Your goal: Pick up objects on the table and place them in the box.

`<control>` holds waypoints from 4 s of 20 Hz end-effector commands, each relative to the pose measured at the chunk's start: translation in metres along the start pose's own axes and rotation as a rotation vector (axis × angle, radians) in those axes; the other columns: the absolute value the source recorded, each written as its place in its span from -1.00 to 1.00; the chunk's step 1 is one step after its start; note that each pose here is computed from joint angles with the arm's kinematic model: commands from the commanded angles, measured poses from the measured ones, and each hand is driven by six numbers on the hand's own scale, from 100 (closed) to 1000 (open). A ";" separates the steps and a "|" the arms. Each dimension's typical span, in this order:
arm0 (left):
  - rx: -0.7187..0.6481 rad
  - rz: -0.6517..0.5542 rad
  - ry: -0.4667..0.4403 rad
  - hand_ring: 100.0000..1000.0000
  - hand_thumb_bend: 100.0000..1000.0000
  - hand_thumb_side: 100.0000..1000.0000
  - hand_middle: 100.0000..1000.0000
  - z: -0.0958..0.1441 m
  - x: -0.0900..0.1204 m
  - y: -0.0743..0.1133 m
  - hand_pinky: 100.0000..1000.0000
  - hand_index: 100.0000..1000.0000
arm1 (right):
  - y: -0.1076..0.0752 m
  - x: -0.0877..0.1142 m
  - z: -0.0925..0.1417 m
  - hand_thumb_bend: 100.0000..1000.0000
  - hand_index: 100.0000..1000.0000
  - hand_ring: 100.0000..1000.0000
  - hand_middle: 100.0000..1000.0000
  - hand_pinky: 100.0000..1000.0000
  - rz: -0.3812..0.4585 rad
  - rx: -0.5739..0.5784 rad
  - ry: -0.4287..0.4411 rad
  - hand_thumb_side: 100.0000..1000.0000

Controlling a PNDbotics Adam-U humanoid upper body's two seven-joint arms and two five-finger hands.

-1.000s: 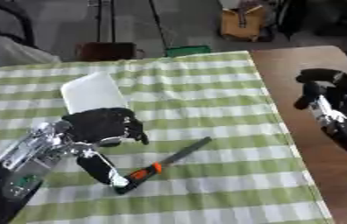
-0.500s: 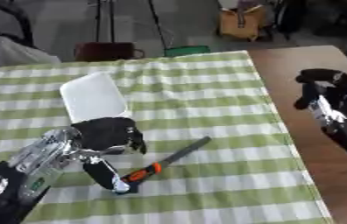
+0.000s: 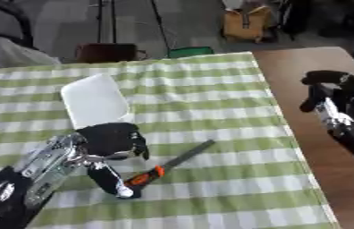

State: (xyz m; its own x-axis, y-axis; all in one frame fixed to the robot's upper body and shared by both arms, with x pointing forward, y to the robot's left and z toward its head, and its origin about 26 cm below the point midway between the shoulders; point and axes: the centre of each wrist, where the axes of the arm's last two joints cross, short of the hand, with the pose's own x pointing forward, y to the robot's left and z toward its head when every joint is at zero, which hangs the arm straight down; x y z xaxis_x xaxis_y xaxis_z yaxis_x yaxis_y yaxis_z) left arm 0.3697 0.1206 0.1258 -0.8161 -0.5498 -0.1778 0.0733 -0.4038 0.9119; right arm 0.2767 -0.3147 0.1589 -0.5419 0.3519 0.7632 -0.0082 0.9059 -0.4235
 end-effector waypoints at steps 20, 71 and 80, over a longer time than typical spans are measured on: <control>-0.040 -0.023 -0.008 0.47 -0.14 0.06 0.07 -0.005 -0.001 -0.003 0.92 0.45 | -0.003 0.007 -0.002 -0.68 0.51 -0.06 0.34 0.00 0.015 0.008 -0.028 0.08; 0.227 0.288 0.640 0.06 -1.00 -0.83 -0.31 0.085 -0.138 0.014 0.63 0.01 | -0.004 0.006 0.001 -0.69 0.51 -0.06 0.34 0.00 0.019 -0.002 -0.018 0.08; 0.227 0.303 0.710 0.06 -1.00 -0.84 -0.32 0.081 -0.150 -0.014 0.64 0.01 | -0.004 0.006 0.001 -0.69 0.51 -0.06 0.34 0.00 0.018 -0.001 -0.019 0.08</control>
State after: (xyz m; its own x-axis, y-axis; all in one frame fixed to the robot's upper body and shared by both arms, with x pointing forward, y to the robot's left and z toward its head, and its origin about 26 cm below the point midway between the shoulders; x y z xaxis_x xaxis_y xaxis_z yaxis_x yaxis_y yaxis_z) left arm 0.4426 0.2628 0.1566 -0.2272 -0.9736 -0.0221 0.0972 -0.0452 0.9942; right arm 0.2747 -0.3161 0.1555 -0.5315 0.3543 0.7694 -0.0061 0.9067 -0.4218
